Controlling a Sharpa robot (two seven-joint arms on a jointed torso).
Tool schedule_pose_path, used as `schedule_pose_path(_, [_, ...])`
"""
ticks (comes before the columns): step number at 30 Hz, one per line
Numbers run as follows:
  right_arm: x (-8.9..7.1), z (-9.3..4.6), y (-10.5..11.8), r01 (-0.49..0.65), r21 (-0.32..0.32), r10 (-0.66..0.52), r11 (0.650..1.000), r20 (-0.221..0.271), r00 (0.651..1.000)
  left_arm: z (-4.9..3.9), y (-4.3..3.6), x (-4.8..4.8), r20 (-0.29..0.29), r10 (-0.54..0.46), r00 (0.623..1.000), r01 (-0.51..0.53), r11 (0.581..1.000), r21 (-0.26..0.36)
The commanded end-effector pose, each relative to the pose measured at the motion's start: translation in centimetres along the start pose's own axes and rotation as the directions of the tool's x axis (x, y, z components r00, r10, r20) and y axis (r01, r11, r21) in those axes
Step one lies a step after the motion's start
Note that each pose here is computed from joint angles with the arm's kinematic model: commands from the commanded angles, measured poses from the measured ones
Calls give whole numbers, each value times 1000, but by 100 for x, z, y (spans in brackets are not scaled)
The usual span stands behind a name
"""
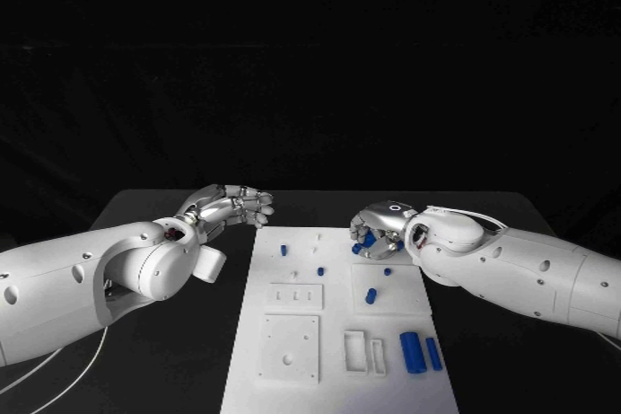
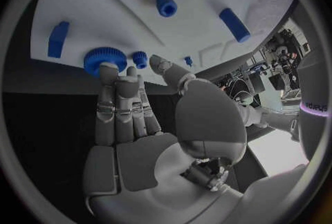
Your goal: Assemble the parts on the task board
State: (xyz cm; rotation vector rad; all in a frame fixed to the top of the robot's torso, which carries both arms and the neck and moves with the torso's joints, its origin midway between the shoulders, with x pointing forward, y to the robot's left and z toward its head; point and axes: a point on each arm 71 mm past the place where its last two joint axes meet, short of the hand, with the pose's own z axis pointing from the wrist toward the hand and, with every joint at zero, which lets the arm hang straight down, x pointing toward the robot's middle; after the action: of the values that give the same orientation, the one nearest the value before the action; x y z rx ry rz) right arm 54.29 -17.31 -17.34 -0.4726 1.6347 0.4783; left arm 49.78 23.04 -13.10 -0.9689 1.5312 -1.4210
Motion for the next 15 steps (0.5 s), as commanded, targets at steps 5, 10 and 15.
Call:
schedule_pose_path(5, [23, 17, 8, 29, 9, -29, 1000, -29, 999, 13, -24, 39, -23, 1, 1000, 0, 1000, 13])
schedule_pose_path(10, [49, 34, 36, 32, 2, -32, 999, -34, 999, 9, -29, 30, -21, 1, 1000, -1, 1000, 14])
schedule_pose_path(15, [59, 34, 39, 35, 1, -35, 999, -38, 999, 12, -36, 32, -22, 1, 1000, -1, 1000, 15])
